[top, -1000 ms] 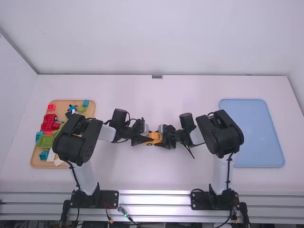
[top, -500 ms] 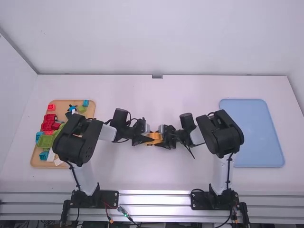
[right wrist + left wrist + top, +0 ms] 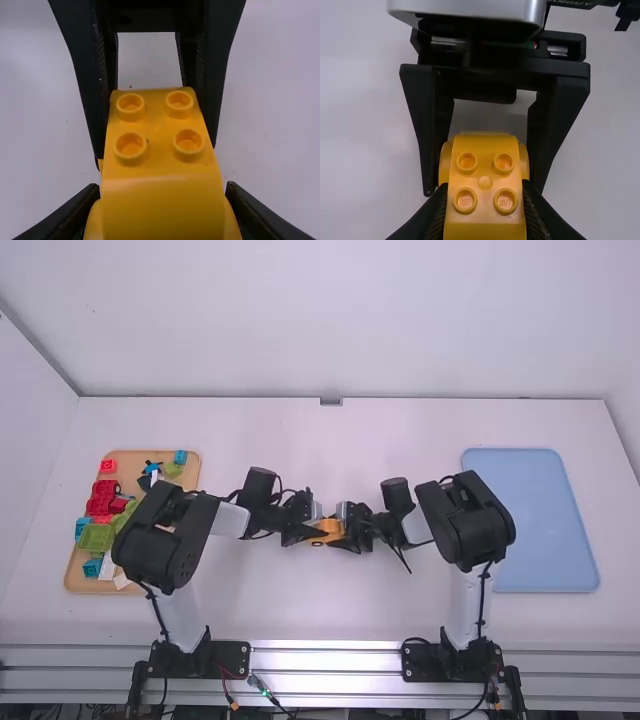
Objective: Assemble lego blocks to make yellow taxi
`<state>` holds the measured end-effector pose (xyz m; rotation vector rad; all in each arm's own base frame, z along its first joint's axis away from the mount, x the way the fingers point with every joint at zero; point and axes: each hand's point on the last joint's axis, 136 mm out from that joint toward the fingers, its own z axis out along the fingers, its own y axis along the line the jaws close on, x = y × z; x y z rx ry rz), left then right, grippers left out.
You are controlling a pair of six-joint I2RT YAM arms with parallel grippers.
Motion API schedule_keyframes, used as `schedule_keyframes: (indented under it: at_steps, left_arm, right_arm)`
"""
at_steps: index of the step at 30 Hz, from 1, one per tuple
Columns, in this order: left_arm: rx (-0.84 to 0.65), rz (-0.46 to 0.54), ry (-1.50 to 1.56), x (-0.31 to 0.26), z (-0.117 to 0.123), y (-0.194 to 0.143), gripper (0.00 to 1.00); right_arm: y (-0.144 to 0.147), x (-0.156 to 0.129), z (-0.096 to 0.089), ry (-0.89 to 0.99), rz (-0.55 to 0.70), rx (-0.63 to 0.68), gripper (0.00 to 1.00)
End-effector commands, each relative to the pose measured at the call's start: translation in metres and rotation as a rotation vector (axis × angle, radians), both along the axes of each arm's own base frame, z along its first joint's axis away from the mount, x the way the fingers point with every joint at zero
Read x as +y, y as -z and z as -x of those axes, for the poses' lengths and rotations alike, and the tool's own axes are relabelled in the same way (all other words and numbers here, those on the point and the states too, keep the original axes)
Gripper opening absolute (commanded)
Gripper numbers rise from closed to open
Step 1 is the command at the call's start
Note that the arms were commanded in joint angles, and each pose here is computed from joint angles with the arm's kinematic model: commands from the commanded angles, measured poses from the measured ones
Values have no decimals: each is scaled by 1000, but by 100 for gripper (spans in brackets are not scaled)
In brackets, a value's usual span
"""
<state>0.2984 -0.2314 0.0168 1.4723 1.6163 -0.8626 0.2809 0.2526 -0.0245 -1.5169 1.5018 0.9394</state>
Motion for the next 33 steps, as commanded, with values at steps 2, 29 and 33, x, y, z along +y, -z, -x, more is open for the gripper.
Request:
schedule_keyframes:
  at_steps: [2, 29, 33]
  left_arm:
    - [83, -156, -26, 9, 22, 44, 2]
    - [44, -138, -2, 5, 21, 40, 14]
    - [31, -132, -6, 4, 18, 38, 15]
  right_arm:
    - [9, 1, 1, 18, 34, 21, 45]
    - [9, 0, 1, 18, 34, 23, 45]
    - [9, 0, 1, 18, 34, 23, 45]
